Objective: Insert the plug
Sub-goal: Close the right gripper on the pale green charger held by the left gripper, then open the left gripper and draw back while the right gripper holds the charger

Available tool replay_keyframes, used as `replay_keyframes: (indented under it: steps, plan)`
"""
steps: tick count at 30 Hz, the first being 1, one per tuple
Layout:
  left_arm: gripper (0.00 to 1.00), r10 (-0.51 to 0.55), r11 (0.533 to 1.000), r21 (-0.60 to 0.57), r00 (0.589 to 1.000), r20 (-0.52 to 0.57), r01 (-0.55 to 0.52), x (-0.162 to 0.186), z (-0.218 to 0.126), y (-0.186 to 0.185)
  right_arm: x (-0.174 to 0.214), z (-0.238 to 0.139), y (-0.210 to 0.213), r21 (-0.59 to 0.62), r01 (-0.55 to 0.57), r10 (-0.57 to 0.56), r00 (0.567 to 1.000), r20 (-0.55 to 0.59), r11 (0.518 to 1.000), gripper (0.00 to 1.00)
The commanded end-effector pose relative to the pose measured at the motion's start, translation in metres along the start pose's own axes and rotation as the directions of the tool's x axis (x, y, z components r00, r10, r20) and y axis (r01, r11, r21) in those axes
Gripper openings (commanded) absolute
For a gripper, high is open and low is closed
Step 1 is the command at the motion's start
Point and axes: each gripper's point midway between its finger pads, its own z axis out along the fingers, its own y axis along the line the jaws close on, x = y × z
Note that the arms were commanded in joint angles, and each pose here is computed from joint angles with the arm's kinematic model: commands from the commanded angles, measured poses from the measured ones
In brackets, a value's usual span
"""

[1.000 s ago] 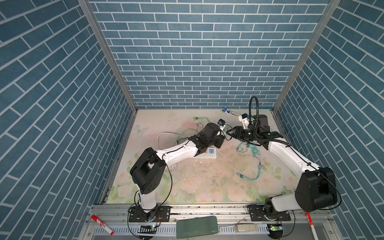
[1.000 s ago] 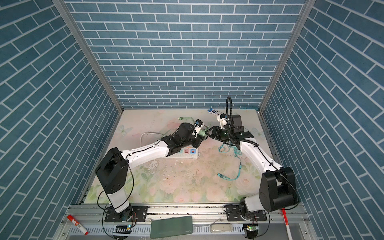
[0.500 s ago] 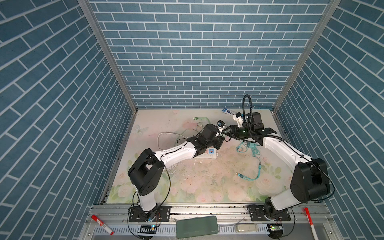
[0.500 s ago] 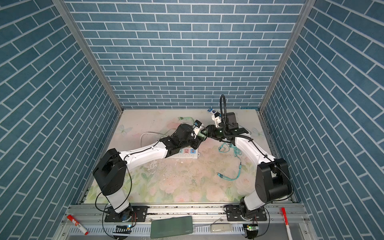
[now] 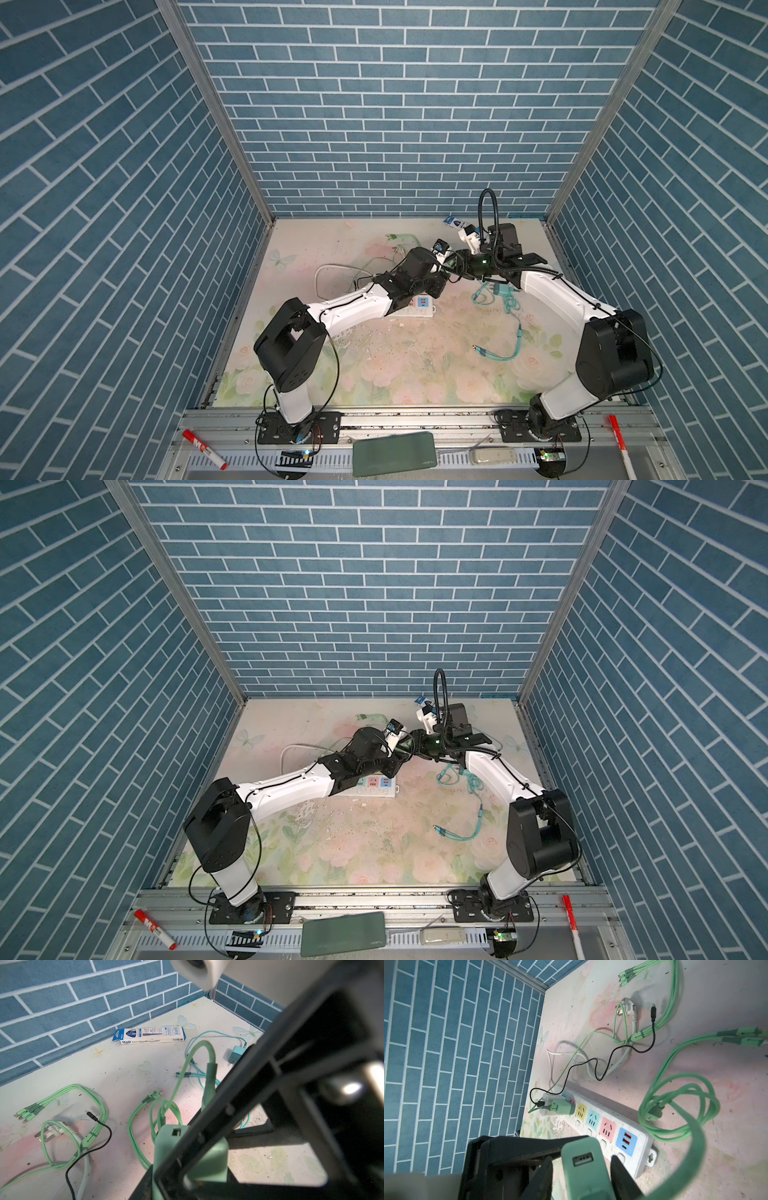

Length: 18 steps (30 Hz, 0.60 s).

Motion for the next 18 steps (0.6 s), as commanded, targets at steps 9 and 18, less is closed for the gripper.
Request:
replay_keyframes:
  steps: [9,18]
  plan:
    - [0.25,0.001,1.0,0.013,0.998,0.066,-0.001,-0.0241,-0.0108,-0.0019,-0.0089,-0.0018,0.0225,-0.055,0.085,-0.085,0.996,-0.007,0.995,0.38]
    - [0.37,-0.01,1.0,0.002,0.998,0.067,0.01,-0.0234,-0.0098,0.0003,-0.0073,-0.0006,0.0214,-0.058,0.091,-0.092,0.996,-0.012,0.994,0.04]
